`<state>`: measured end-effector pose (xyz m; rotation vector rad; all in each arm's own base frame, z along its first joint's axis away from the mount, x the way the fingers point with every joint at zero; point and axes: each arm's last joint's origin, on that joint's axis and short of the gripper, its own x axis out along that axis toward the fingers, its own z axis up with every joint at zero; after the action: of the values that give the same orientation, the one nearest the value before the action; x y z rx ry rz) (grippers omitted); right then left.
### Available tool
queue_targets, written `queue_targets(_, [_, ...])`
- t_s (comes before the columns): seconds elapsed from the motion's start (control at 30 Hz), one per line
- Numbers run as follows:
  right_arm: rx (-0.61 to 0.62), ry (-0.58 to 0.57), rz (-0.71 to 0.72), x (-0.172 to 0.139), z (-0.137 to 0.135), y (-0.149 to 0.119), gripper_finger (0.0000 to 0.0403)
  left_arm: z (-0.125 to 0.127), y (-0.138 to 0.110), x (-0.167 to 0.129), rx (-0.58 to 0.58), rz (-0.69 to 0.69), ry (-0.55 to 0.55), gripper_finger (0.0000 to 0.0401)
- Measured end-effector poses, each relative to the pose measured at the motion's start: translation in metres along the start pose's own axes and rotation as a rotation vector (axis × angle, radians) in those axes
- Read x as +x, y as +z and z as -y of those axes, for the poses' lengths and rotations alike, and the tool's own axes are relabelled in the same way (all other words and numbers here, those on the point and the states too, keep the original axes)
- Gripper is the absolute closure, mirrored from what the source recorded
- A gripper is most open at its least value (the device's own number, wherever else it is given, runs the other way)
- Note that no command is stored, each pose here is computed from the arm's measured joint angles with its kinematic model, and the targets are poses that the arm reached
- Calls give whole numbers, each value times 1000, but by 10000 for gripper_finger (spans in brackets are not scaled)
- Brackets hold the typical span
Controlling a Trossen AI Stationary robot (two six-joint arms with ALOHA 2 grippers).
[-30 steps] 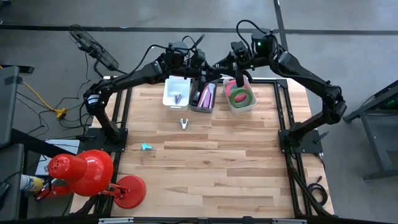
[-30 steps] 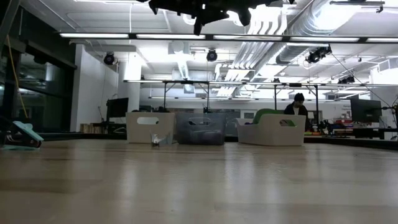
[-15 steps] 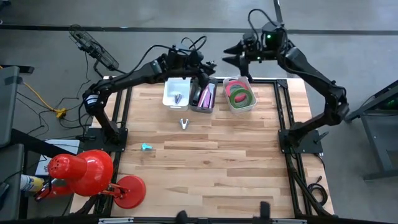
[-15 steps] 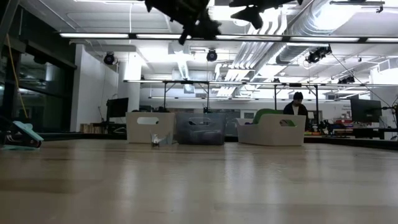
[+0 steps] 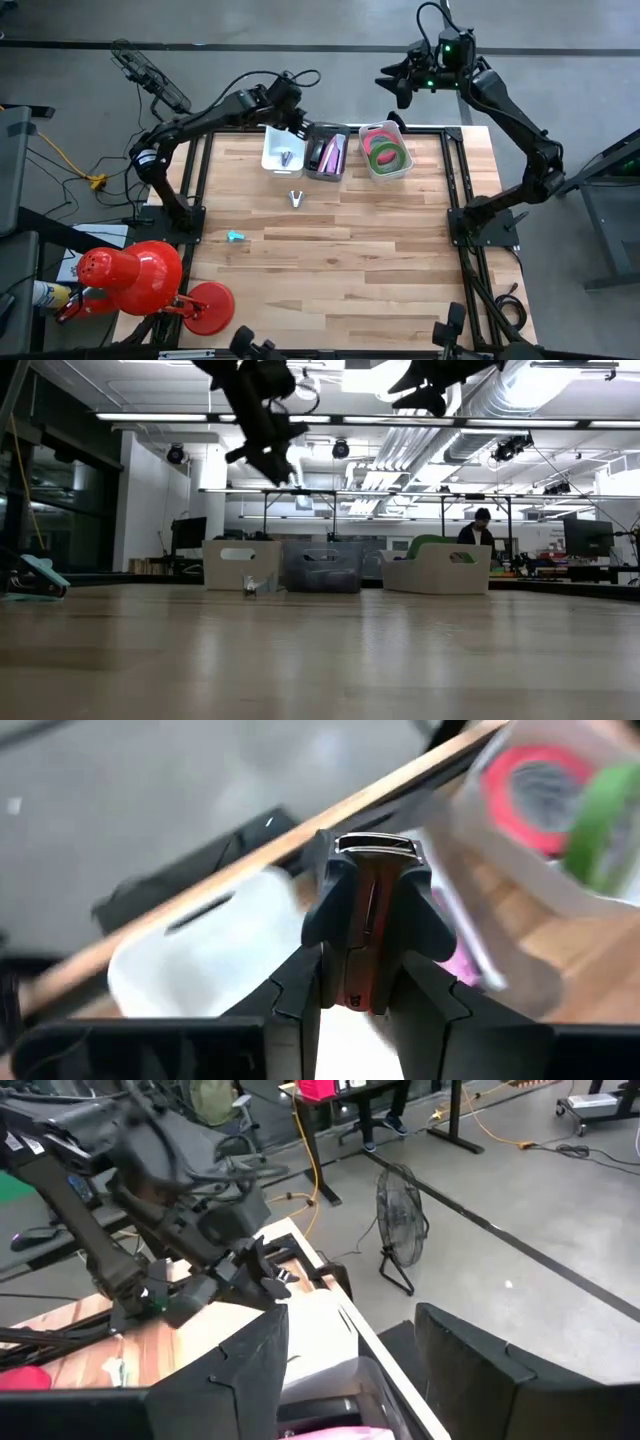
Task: Pick and place Stapler, Stapler remover, tape
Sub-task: Put the black staple remover into the left white bin
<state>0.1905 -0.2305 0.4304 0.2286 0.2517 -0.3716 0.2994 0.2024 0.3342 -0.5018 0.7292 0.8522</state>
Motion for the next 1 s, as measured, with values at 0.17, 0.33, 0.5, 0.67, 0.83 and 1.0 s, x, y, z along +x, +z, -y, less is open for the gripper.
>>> queue_targets(0.17, [5,-11,-8,-1,2,-1,194,-17,-23,24,-130,-99,66,320])
queue_targets(0.33, [6,-34,-14,-1,3,-2,194,-27,-44,42,-261,-179,93,320])
queue_targets(0.5, [6,-34,-15,-1,3,-2,194,-30,-62,53,-377,-228,119,320])
queue_targets(0.67, [7,-34,-15,-1,3,-2,194,-32,-76,69,-409,-290,151,320])
queue_targets(0.83, [7,-33,-15,-1,3,-2,194,-31,-83,87,-426,-346,152,320])
queue_targets(1.0, [16,-33,-20,-1,3,-2,194,-30,-90,99,-444,-414,140,310])
